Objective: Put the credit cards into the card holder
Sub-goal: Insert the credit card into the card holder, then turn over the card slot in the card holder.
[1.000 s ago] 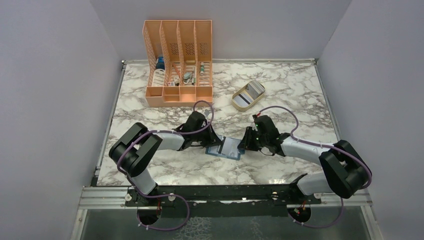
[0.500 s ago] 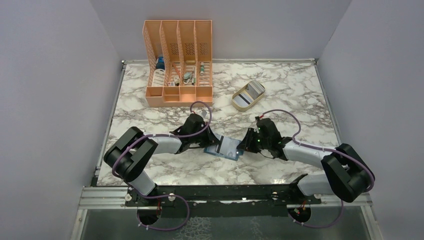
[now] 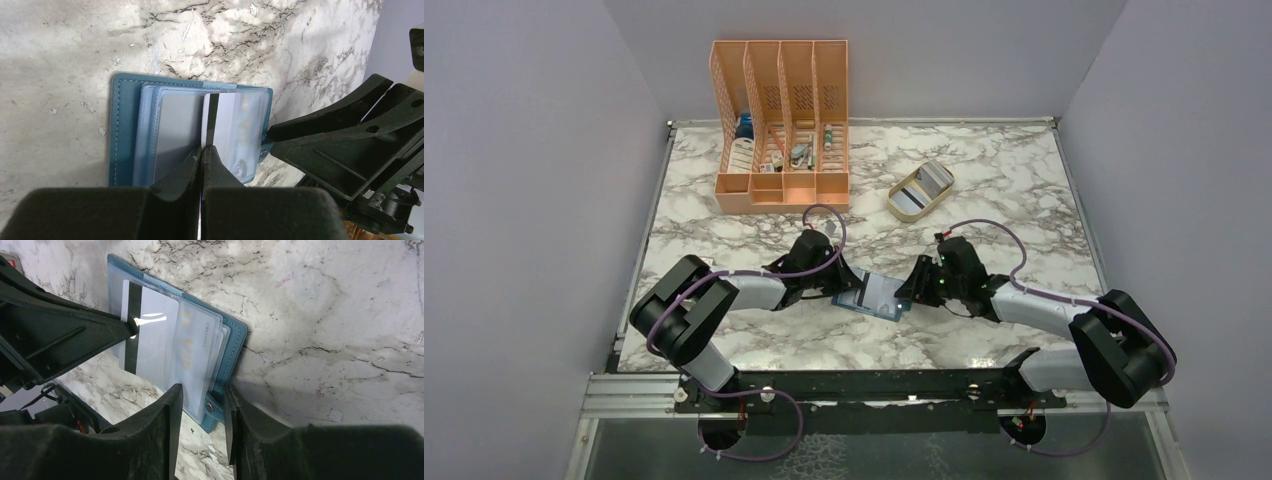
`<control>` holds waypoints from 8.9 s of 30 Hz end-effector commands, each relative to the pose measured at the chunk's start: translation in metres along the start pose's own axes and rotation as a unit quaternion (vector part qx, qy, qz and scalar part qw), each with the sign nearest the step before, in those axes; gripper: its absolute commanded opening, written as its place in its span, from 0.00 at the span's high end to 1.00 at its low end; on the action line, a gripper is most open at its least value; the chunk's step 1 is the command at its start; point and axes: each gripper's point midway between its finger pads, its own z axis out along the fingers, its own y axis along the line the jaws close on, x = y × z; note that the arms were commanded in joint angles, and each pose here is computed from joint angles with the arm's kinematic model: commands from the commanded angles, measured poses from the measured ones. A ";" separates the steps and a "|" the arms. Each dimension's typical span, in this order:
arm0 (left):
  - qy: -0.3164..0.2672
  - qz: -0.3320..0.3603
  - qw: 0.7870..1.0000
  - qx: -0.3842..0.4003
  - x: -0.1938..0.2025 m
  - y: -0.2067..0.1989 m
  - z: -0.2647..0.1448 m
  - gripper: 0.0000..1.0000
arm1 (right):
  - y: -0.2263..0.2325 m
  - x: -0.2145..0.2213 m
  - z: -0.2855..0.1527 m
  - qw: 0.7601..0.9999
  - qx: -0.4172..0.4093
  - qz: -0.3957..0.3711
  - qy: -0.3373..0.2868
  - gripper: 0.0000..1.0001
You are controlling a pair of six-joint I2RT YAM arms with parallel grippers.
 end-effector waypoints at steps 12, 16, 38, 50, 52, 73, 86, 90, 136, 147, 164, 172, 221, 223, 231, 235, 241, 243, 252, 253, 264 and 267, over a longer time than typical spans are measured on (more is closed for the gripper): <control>-0.036 -0.002 0.999 -0.038 -0.007 0.020 -0.002 1.00 | -0.020 0.027 0.003 0.997 0.041 -0.009 0.066 0.62; -0.026 -0.001 0.999 -0.027 -0.004 0.016 0.001 1.00 | -0.015 0.026 0.007 0.997 0.029 -0.006 0.067 0.65; 0.072 0.053 0.996 -0.007 0.034 0.033 -0.006 1.00 | -0.018 0.019 0.012 0.998 0.039 -0.013 0.053 0.72; 0.090 0.088 0.992 -0.024 0.026 0.029 0.001 1.00 | -0.012 0.009 0.016 0.998 0.036 -0.025 0.042 0.73; 0.093 0.075 0.993 -0.013 0.029 0.026 0.003 1.00 | -0.010 0.007 0.016 0.998 0.032 -0.025 0.039 0.73; 0.138 0.111 0.982 -0.068 0.028 0.031 -0.005 1.00 | -0.013 -0.017 0.014 0.996 0.063 -0.059 -0.004 0.74; 0.152 0.084 0.982 -0.073 0.026 0.021 -0.012 1.00 | -0.004 -0.027 0.015 0.996 0.059 -0.072 -0.010 0.74; 0.152 0.086 0.982 -0.078 0.026 0.022 -0.013 1.00 | -0.003 -0.029 0.016 0.996 0.058 -0.074 -0.012 0.70; 0.133 0.037 0.989 -0.043 0.027 0.003 -0.016 0.58 | 0.004 0.006 0.001 0.998 0.010 -0.049 0.045 0.62; 0.144 0.028 0.989 -0.007 0.040 -0.009 -0.009 0.65 | 0.005 0.017 0.009 0.998 -0.013 -0.024 0.054 0.73; 0.091 0.077 0.992 -0.033 0.013 -0.029 -0.014 0.44 | -0.010 0.009 0.002 0.999 0.025 -0.040 0.013 0.77; 0.059 0.106 0.988 -0.093 -0.009 -0.010 -0.034 0.35 | -0.012 0.008 0.002 0.998 0.026 -0.048 0.007 0.77; 0.058 0.080 0.994 -0.038 -0.009 -0.013 -0.041 0.28 | -0.003 0.006 0.005 0.999 0.010 -0.048 0.011 0.77; 0.063 0.080 0.994 -0.033 -0.006 -0.012 -0.038 0.28 | -0.004 0.005 0.004 0.999 0.011 -0.048 0.010 0.77; 0.073 0.071 0.994 -0.035 0.001 -0.003 -0.031 0.28 | -0.004 0.006 0.004 0.999 0.010 -0.048 0.011 0.77; 0.069 0.074 0.994 -0.045 0.000 0.001 -0.032 0.28 | -0.004 0.006 0.003 0.999 0.010 -0.049 0.009 0.77; 0.054 0.081 0.993 -0.062 -0.006 0.004 -0.037 0.28 | -0.004 0.006 0.003 0.999 0.010 -0.049 0.009 0.77; 0.056 0.082 0.993 -0.063 -0.006 0.004 -0.037 0.28 | -0.004 0.006 0.003 0.999 0.010 -0.049 0.009 0.77; 0.072 0.072 0.994 -0.046 0.002 0.004 -0.030 0.28 | -0.003 0.006 0.003 0.999 0.007 -0.050 0.009 0.77; 0.075 0.069 0.994 -0.044 0.004 0.004 -0.029 0.28 | -0.002 0.005 0.002 0.999 0.007 -0.050 0.008 0.77; 0.086 0.040 0.995 0.036 0.007 -0.034 -0.038 0.29 | -0.001 0.005 0.001 0.999 0.004 -0.051 0.007 0.77; 0.078 0.037 0.995 0.057 0.004 -0.048 -0.043 0.29 | 0.001 0.003 0.001 0.999 0.002 -0.052 0.005 0.77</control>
